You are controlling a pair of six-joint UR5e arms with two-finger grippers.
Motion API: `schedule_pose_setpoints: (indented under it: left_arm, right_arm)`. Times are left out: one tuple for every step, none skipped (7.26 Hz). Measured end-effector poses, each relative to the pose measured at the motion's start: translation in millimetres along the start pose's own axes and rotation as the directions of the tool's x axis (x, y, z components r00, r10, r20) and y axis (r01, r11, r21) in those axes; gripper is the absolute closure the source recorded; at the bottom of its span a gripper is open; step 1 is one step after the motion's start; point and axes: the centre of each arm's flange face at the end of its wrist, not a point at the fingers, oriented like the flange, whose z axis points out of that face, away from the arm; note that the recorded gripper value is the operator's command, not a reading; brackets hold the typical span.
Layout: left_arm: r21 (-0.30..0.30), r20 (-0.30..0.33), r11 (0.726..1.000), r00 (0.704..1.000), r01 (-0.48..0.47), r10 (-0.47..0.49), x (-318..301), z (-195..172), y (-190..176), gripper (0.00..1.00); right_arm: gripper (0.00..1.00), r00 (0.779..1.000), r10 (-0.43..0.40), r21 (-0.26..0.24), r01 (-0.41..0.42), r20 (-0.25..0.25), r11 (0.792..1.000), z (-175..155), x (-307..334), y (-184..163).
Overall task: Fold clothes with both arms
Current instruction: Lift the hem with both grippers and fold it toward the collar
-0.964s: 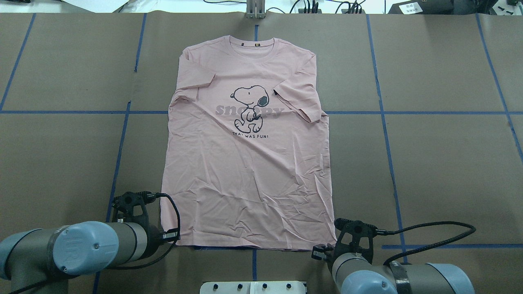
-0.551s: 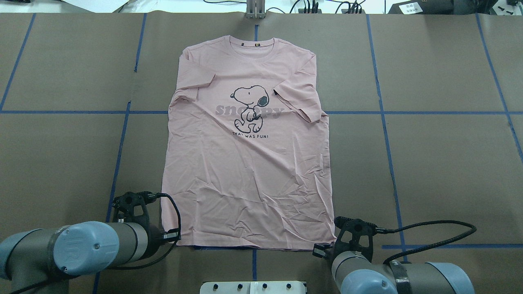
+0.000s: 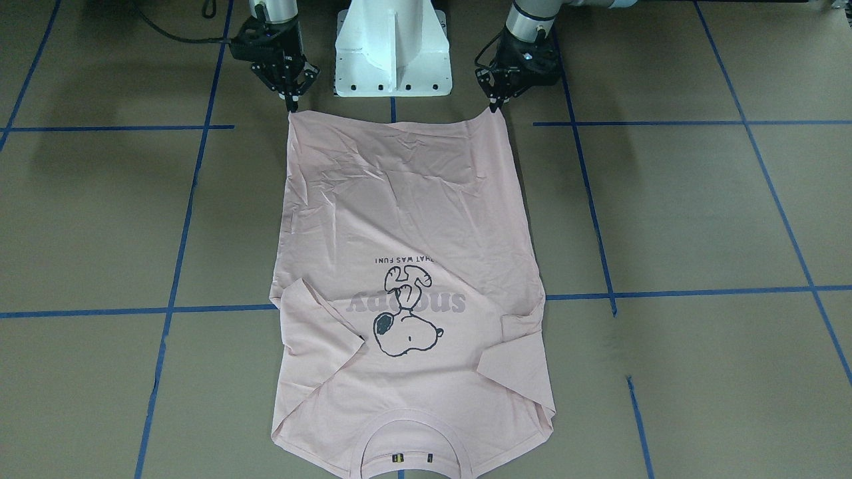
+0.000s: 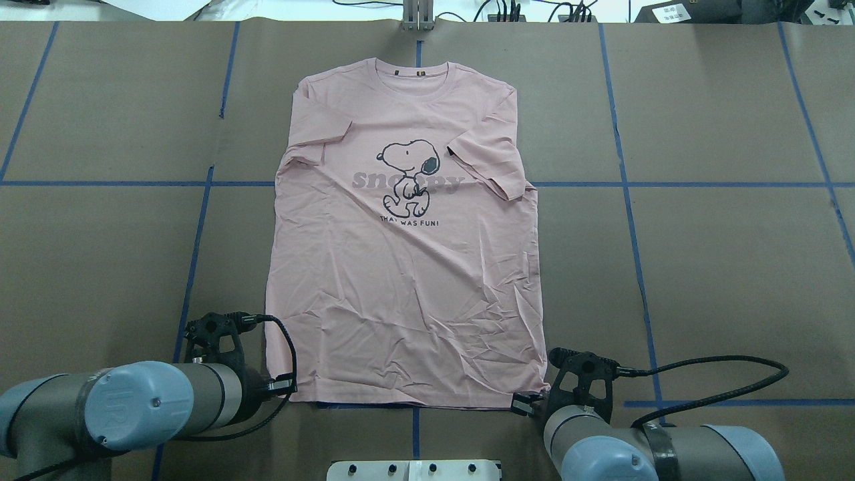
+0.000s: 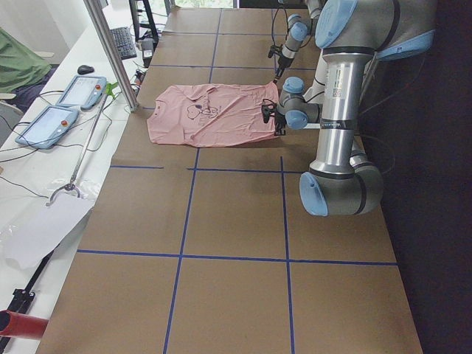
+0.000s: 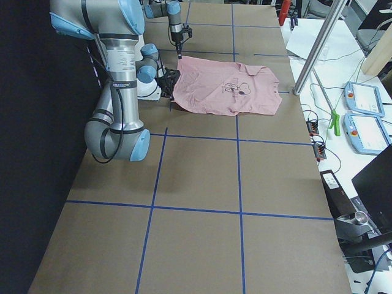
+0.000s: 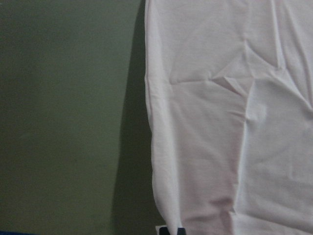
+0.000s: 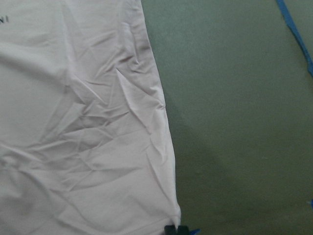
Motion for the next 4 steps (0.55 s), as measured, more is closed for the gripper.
schedule_pose_setpoints:
  left_arm:
    - [-0.032, -0.007, 0.999, 1.0, -0.001, 0.001, 5.1, -45.2, 3.6, 1.0]
    - [-0.054, -0.02, 0.999, 1.0, 0.011, -0.012, 5.8, -92.3, -0.2, 1.0]
    - [-0.067, -0.037, 0.997, 0.999, 0.026, -0.029, 6.3, -131.2, -9.4, 1.0]
    - [-0.064, -0.049, 0.998, 0.999, 0.013, -0.016, 12.1, -154.0, -21.6, 1.0]
  right_arm:
    - [1.0, 1.0, 0.004, -0.026, -0.004, 0.004, 1.0, -48.7, -0.4, -11.3]
    - [1.0, 1.0, 0.013, -0.061, -0.013, 0.002, 0.998, -96.9, -0.4, -24.3]
    - [1.0, 1.0, 0.03, -0.095, -0.031, -0.007, 0.995, -133.1, -1.0, -37.9]
    - [1.0, 0.999, 0.044, -0.117, -0.046, -0.019, 0.992, -153.7, -2.7, -50.6]
